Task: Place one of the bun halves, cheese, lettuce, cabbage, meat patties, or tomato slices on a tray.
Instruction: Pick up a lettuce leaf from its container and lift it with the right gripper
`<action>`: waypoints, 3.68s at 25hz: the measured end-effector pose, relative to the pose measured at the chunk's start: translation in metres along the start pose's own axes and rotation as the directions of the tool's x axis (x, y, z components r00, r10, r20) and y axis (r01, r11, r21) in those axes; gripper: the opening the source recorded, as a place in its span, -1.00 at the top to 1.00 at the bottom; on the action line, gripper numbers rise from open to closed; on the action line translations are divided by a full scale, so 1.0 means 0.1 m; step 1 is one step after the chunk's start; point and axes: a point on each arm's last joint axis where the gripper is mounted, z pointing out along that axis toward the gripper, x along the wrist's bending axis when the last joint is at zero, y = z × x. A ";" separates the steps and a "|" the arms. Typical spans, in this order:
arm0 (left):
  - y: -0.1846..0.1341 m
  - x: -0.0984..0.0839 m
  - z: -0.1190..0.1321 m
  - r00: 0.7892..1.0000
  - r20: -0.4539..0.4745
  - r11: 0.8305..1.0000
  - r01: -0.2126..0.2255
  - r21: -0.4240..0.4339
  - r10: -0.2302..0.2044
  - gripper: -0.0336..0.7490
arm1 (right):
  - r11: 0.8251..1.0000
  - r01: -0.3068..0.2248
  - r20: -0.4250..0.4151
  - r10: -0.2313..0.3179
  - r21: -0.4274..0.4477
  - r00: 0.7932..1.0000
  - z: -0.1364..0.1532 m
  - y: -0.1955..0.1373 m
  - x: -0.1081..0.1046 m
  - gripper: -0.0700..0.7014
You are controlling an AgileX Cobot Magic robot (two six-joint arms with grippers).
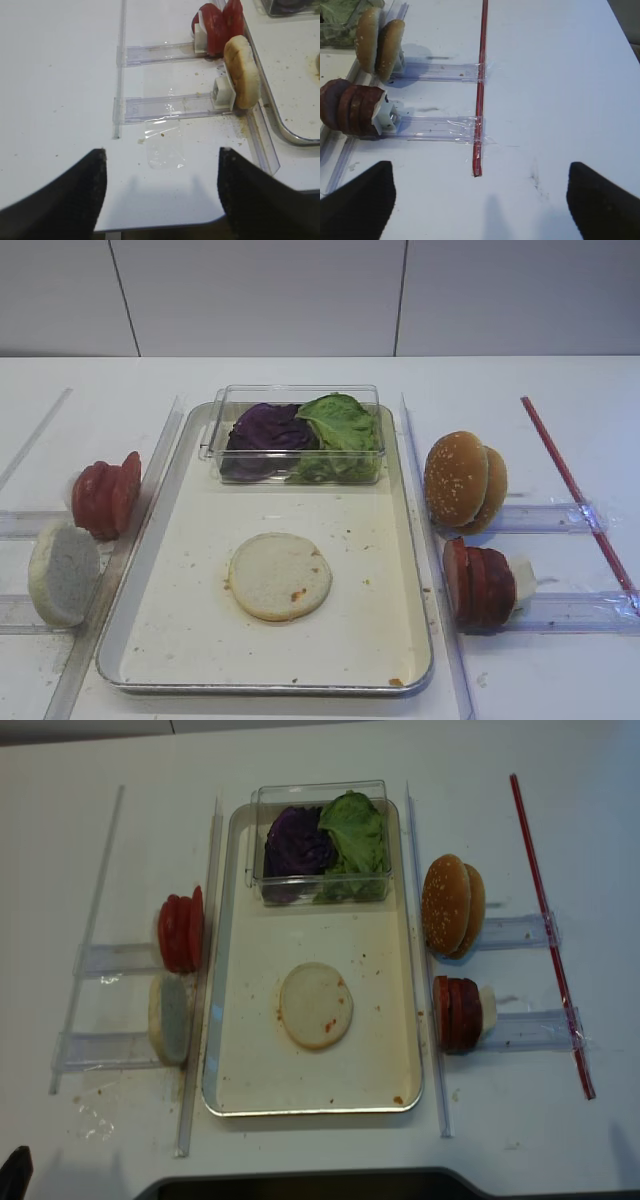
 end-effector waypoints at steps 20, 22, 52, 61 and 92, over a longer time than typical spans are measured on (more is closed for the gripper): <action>0.00 0.00 0.00 1.000 0.000 1.000 0.000 0.000 0.000 -0.20 | 1.000 0.003 0.000 -0.003 0.000 1.000 0.00 0.00 0.00 -0.98; 0.00 0.00 0.00 1.000 0.000 1.000 0.000 0.000 0.000 -0.20 | 1.000 0.019 0.000 -0.019 0.000 1.000 0.00 0.00 0.00 -0.98; 0.00 0.00 0.00 1.000 0.000 1.000 0.000 0.000 0.000 -0.20 | 0.944 0.022 -0.152 0.030 0.329 0.988 0.21 1.29 0.14 -0.91; 0.00 0.00 0.00 1.000 0.000 1.000 0.000 0.000 0.000 -0.20 | 0.875 -0.026 -0.220 0.150 0.484 0.964 0.64 1.41 0.21 -0.91; 0.00 0.00 0.00 1.000 0.000 1.000 0.000 0.000 0.000 -0.20 | 0.912 -0.027 -0.308 0.166 0.410 0.937 0.79 2.09 0.28 -0.78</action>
